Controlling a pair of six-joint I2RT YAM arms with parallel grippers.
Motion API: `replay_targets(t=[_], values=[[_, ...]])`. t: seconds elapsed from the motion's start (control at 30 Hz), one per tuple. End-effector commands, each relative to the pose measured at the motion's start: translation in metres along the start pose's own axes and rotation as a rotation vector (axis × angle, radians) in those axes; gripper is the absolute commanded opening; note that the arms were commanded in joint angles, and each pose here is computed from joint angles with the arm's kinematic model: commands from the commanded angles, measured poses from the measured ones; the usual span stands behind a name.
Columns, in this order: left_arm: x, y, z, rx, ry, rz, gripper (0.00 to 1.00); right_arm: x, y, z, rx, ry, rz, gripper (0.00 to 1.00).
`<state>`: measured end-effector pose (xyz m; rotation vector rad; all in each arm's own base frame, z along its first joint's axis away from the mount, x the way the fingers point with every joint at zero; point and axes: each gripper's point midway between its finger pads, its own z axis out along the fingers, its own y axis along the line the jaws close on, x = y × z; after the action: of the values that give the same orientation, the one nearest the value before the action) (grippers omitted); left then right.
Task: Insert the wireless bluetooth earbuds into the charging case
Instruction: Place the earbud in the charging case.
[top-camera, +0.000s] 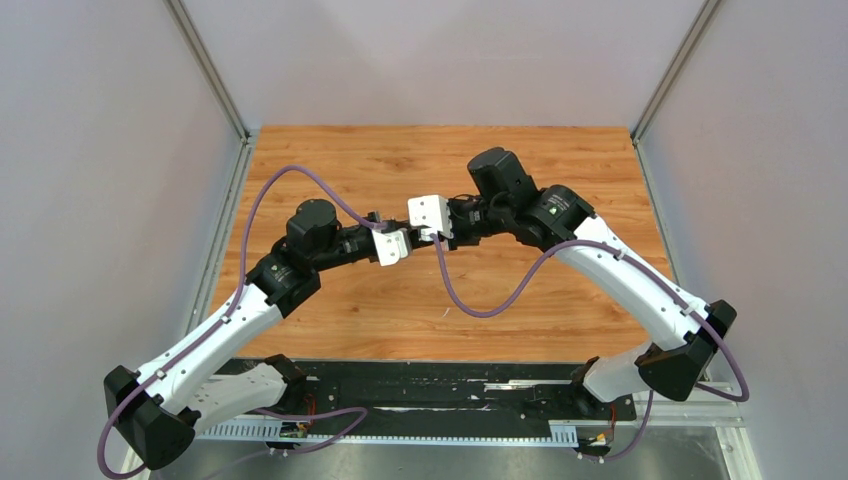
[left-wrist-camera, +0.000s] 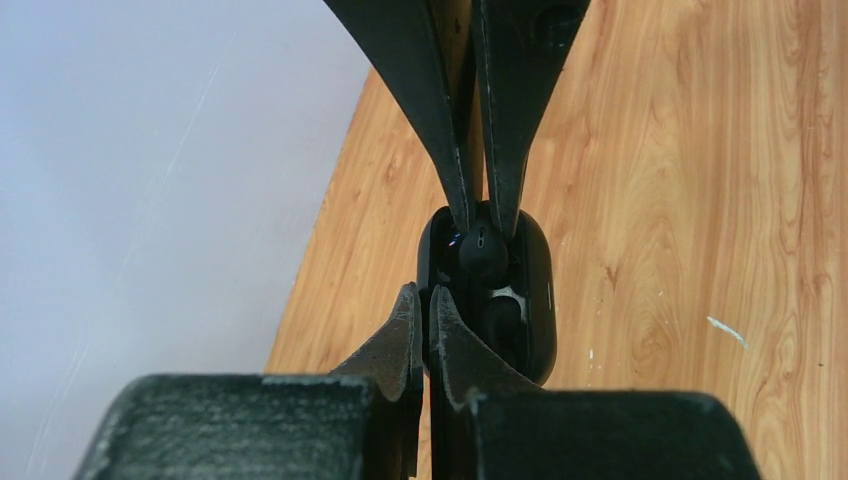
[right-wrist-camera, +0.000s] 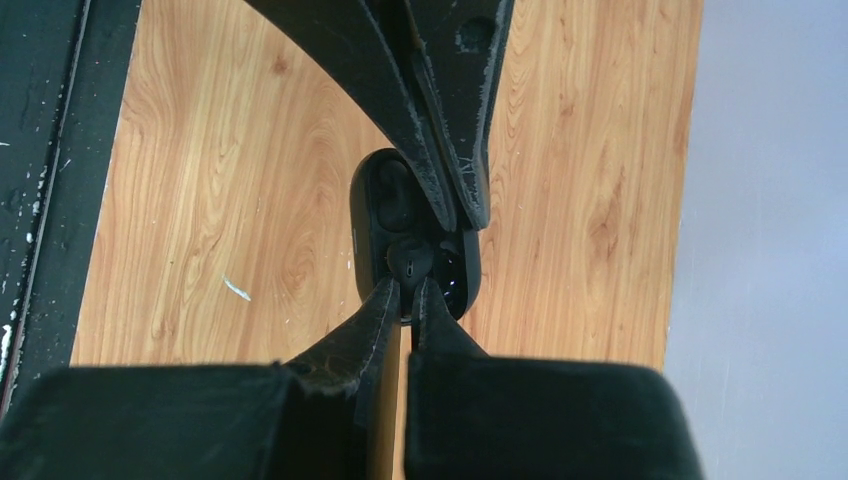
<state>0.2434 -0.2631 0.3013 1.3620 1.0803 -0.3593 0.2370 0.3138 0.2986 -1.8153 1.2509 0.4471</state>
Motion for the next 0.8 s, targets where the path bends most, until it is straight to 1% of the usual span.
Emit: replay_targets(t=[0.0,0.1,0.47,0.57,0.77], values=[[-0.035,0.019,-0.005,-0.043,-0.093,0.065,0.0,-0.001,-0.006,-0.009,0.026,0.028,0.016,0.01],[-0.033,0.018,-0.004,-0.04,-0.088,0.066,0.0,-0.001,-0.006,-0.012,0.031,0.035,0.016,0.0],[-0.035,0.02,-0.003,-0.045,-0.094,0.064,0.0,0.005,0.006,-0.007,-0.032,0.054,0.04,0.01],[-0.037,0.02,-0.002,-0.043,-0.108,0.051,0.0,0.005,0.003,-0.003,-0.034,0.054,0.044,0.08],[-0.04,0.016,-0.001,-0.027,-0.122,0.03,0.0,-0.002,-0.005,-0.001,-0.017,0.042,0.034,0.17]])
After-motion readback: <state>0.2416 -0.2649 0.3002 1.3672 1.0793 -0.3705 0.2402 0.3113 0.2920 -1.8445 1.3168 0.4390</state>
